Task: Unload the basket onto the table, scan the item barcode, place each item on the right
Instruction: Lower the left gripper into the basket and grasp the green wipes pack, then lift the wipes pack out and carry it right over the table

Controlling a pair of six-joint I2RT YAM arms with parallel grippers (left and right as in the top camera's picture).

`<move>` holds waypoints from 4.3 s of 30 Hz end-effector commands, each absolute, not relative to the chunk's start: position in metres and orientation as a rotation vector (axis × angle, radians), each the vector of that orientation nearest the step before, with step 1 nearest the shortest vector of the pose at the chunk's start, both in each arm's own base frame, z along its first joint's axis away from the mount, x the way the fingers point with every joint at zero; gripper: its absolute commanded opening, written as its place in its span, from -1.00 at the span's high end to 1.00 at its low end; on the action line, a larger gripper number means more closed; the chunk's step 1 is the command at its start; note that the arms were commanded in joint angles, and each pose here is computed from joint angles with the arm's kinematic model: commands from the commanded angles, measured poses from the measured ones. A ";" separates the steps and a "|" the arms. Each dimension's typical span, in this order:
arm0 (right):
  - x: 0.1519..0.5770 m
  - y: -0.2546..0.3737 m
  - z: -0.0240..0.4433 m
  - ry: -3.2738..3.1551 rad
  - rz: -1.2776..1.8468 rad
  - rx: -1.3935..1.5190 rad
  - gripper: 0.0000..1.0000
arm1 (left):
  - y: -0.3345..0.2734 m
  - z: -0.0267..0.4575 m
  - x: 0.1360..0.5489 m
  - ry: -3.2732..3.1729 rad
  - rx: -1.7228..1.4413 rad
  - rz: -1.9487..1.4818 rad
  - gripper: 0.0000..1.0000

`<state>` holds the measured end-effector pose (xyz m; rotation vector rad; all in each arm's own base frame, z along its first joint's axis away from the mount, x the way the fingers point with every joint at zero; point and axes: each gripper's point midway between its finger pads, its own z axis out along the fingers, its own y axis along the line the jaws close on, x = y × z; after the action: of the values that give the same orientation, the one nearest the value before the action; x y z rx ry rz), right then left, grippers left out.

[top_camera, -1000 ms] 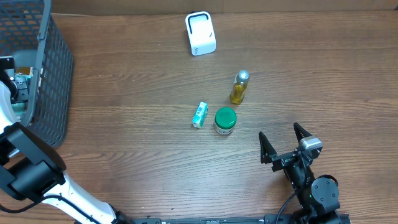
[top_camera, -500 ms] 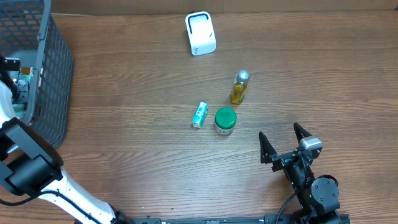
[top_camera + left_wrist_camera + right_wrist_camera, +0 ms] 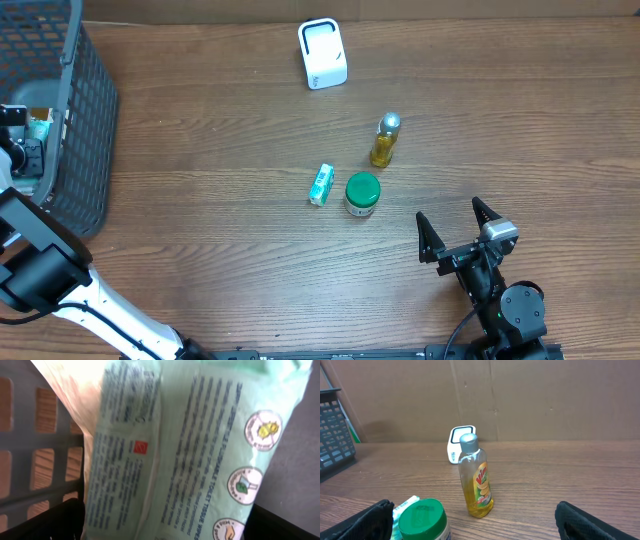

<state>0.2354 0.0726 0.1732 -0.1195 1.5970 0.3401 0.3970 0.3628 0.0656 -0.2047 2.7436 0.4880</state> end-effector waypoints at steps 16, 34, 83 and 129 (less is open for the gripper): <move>0.236 0.071 0.170 1.597 0.333 -0.119 -1.00 | 0.361 0.006 0.385 2.865 -0.266 0.441 0.27; 0.236 0.071 0.170 1.597 0.333 -0.119 -1.00 | 0.292 0.364 0.434 1.954 -0.384 0.565 0.56; 0.236 0.071 0.170 1.597 0.333 -0.119 -1.00 | -0.070 0.059 0.350 2.773 -0.298 -0.084 0.55; 0.236 0.071 0.170 1.597 0.333 -0.119 -1.00 | -0.057 0.029 0.338 2.778 -0.251 0.007 0.43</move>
<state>0.2354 0.0726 0.1733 -0.1191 1.5967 0.3404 0.3407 -0.0609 0.0356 -0.2868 2.7697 -0.0453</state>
